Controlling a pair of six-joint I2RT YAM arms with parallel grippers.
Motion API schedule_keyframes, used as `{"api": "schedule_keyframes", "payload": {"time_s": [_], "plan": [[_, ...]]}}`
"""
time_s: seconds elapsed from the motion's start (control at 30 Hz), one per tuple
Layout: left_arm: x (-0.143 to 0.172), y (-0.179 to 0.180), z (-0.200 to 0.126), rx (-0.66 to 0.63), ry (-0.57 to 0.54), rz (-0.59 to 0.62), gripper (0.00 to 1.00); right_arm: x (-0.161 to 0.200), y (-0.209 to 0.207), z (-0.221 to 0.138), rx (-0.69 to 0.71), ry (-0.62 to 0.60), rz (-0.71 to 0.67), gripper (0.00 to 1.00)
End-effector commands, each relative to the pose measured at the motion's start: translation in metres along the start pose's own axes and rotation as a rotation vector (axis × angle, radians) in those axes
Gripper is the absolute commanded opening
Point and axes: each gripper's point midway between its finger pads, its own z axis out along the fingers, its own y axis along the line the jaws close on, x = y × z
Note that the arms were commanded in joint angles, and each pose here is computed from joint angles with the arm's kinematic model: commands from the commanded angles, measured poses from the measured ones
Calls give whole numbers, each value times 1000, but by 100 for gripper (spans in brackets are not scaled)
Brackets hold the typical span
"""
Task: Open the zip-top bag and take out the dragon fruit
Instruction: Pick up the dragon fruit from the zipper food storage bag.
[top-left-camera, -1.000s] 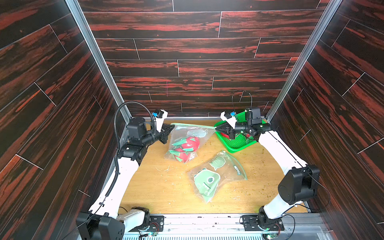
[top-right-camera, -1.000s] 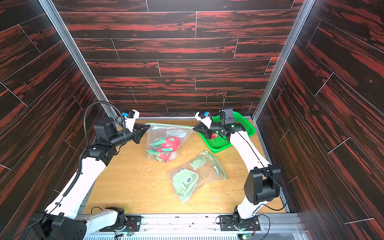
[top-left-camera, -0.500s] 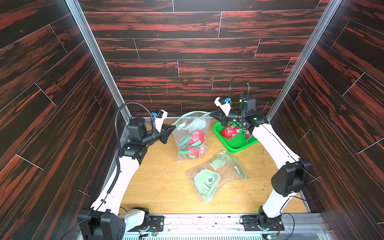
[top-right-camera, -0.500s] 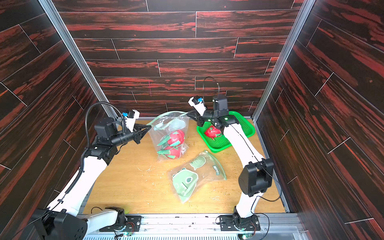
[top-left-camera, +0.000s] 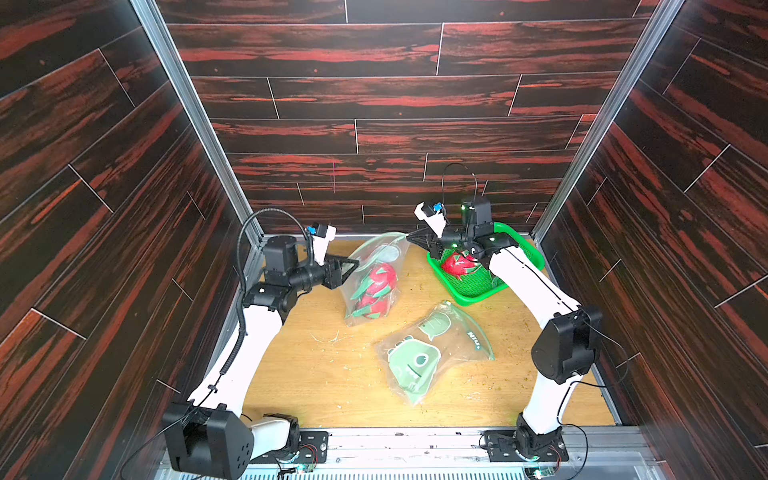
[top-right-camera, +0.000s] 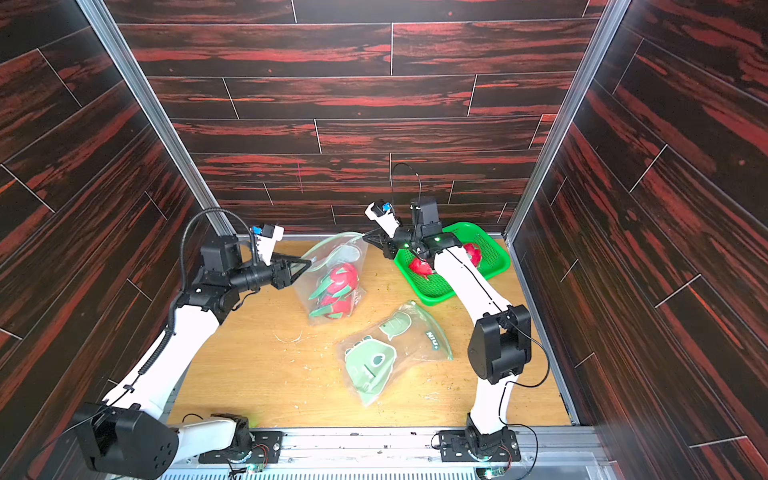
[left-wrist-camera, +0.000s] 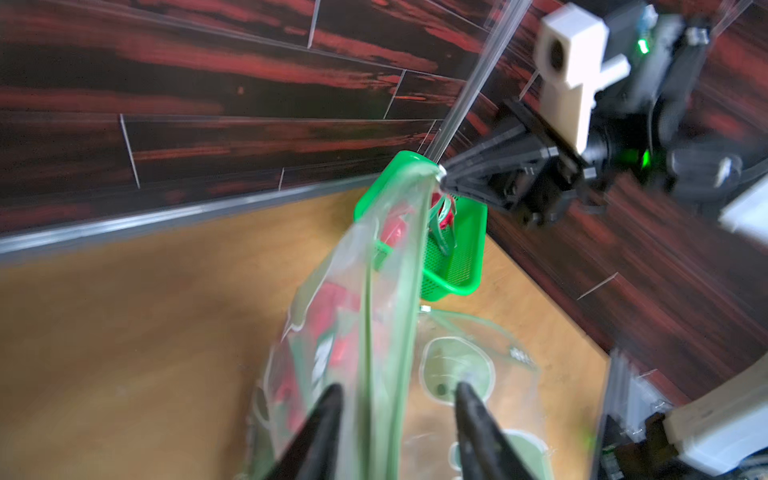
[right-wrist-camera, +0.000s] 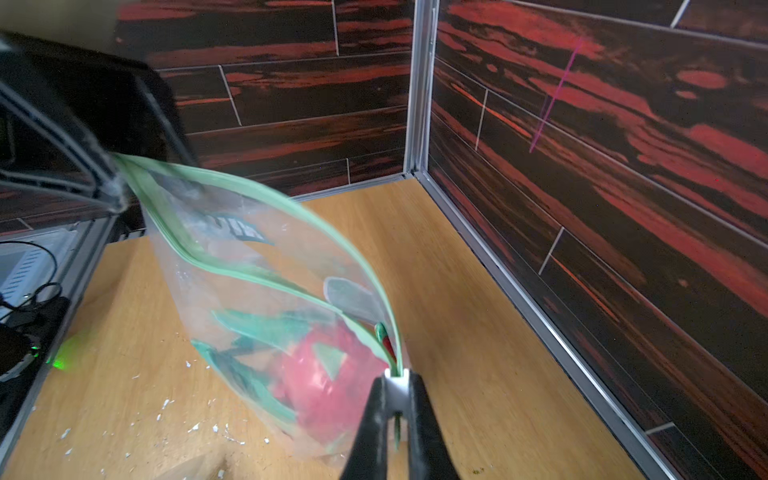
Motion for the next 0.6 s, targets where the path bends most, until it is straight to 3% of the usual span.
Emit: {"api": "schedule_keyframes", "payload": {"time_s": [0.0, 0.07, 0.17, 0.23, 0.43, 0.57], "plan": [[-14, -3, -15, -68, 28, -69, 61, -27, 10, -6, -31, -61, -77, 0], [-23, -8, -20, -73, 29, -49, 75, -29, 15, -8, -42, -64, -89, 0], [-41, -8, -24, -108, 2, -21, 81, -30, 19, -10, -52, -70, -103, 0], [-46, -10, -21, -101, 27, -14, 81, -32, 20, -12, -52, -72, -105, 0], [-23, 3, -3, -169, 239, 27, 77, -35, 25, -14, -61, -80, -117, 0], [-20, 11, 7, -182, 267, 30, 75, -37, 30, -15, -72, -83, -121, 0]]}}
